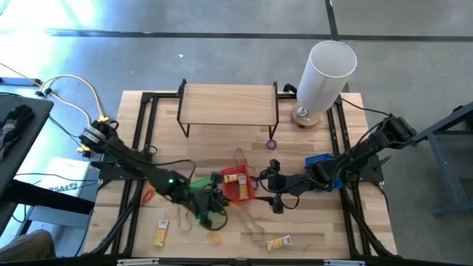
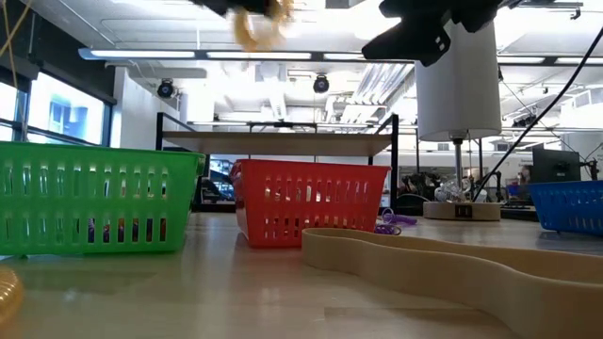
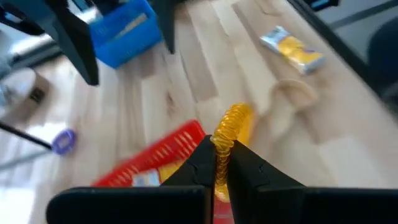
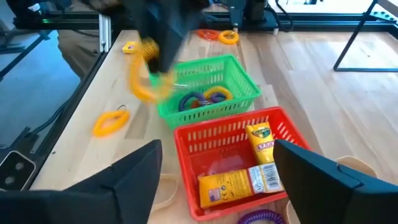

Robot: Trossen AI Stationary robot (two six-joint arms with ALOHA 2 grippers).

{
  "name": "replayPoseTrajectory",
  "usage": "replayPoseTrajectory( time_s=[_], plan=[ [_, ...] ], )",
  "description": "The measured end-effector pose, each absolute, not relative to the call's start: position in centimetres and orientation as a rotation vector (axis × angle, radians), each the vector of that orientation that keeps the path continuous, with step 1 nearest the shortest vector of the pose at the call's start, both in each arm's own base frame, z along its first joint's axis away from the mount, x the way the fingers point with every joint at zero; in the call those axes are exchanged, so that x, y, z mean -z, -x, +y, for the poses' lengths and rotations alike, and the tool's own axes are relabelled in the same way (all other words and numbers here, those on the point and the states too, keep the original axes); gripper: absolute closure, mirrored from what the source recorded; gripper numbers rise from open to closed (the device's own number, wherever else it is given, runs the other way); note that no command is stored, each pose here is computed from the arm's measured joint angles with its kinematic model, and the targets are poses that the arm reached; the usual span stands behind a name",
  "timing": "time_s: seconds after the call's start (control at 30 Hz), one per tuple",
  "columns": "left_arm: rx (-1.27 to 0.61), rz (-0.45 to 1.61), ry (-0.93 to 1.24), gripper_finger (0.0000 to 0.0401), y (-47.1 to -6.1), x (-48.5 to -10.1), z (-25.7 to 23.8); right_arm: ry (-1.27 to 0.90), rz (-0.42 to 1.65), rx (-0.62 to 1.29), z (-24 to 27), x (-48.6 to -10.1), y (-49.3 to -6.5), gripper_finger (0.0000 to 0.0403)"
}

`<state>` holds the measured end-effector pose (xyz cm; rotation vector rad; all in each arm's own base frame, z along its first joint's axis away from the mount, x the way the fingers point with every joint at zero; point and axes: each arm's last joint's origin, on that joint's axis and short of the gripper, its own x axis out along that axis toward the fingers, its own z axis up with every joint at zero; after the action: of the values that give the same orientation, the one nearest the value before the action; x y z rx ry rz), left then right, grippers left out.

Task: Pick & Place Office Desk Supplies
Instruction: Put the yellow spring keychain into the green bin

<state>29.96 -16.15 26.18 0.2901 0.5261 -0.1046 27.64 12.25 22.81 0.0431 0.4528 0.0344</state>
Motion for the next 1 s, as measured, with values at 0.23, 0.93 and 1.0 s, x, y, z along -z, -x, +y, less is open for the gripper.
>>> replayPoseTrajectory(
  time_s=[0.23,0.93,1.0],
  plan=[
    [0.211,0.826,-0.128,0.0392,-27.0,-27.4,-16.2,-0.04,0.455,-0.028,12.2,-22.8,-27.7,0.0101],
    [0.24,1.164,0.095,0.0392,-27.8,-24.7,-11.7,-0.066,0.461,-0.042,12.6,-22.7,-27.4,0.0104],
    [0.247,1.191,0.108,0.0392,-28.1,-24.2,-11.5,-0.066,0.462,-0.041,12.6,-22.7,-27.4,0.0103]
  ],
)
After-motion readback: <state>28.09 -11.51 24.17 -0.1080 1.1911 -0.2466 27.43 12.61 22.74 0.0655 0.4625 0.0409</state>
